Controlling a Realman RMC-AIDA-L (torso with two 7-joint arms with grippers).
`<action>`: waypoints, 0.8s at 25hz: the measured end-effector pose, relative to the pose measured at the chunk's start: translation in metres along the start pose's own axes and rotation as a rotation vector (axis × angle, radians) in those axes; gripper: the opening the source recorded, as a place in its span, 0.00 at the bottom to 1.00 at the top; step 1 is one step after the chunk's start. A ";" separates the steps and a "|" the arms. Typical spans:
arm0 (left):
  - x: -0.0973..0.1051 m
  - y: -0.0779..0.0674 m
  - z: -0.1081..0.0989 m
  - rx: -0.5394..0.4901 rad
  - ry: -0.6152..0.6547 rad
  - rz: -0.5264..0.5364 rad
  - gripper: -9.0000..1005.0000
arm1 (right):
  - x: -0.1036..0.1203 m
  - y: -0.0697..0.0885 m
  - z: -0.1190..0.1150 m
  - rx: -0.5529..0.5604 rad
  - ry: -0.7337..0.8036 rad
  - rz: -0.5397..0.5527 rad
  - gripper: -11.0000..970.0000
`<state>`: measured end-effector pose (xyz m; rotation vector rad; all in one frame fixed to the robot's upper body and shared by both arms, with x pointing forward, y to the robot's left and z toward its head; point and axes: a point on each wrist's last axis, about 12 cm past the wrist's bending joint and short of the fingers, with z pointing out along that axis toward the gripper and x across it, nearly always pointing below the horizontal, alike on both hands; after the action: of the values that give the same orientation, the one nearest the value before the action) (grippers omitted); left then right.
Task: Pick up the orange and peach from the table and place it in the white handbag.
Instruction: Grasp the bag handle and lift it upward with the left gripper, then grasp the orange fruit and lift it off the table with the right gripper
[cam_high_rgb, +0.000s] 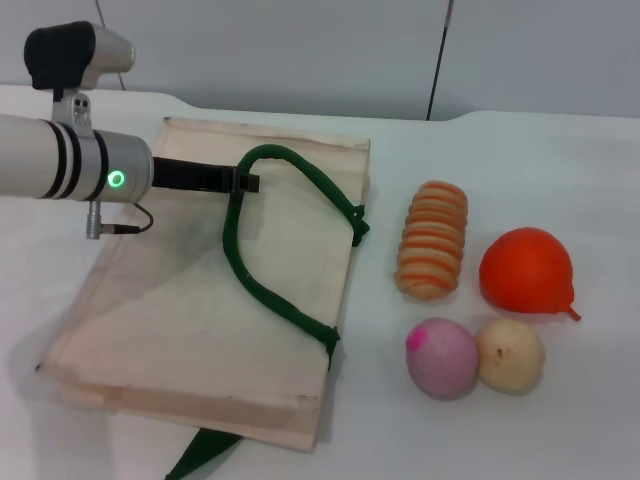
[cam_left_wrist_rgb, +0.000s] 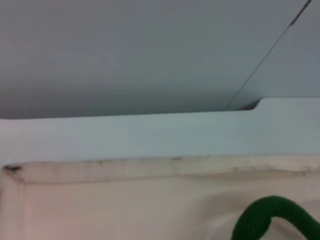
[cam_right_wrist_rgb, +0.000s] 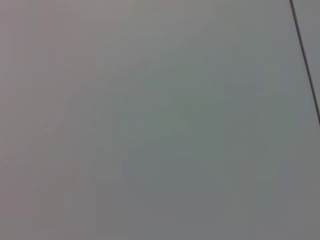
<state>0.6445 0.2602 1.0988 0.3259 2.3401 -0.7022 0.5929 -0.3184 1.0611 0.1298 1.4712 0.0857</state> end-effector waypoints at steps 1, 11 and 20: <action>0.000 0.000 -0.001 0.006 -0.005 -0.002 0.17 | 0.000 0.000 0.000 0.000 0.000 0.000 0.91; 0.001 0.007 -0.022 0.121 -0.093 -0.047 0.12 | -0.004 0.014 -0.002 -0.196 -0.015 -0.042 0.91; 0.001 0.019 -0.066 0.310 -0.325 -0.097 0.12 | -0.035 0.019 0.000 -0.749 0.152 -0.112 0.91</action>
<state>0.6159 0.3130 1.1327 0.2141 1.9493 -1.0835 0.5899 -0.3041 1.0982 -0.5763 1.5050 0.5543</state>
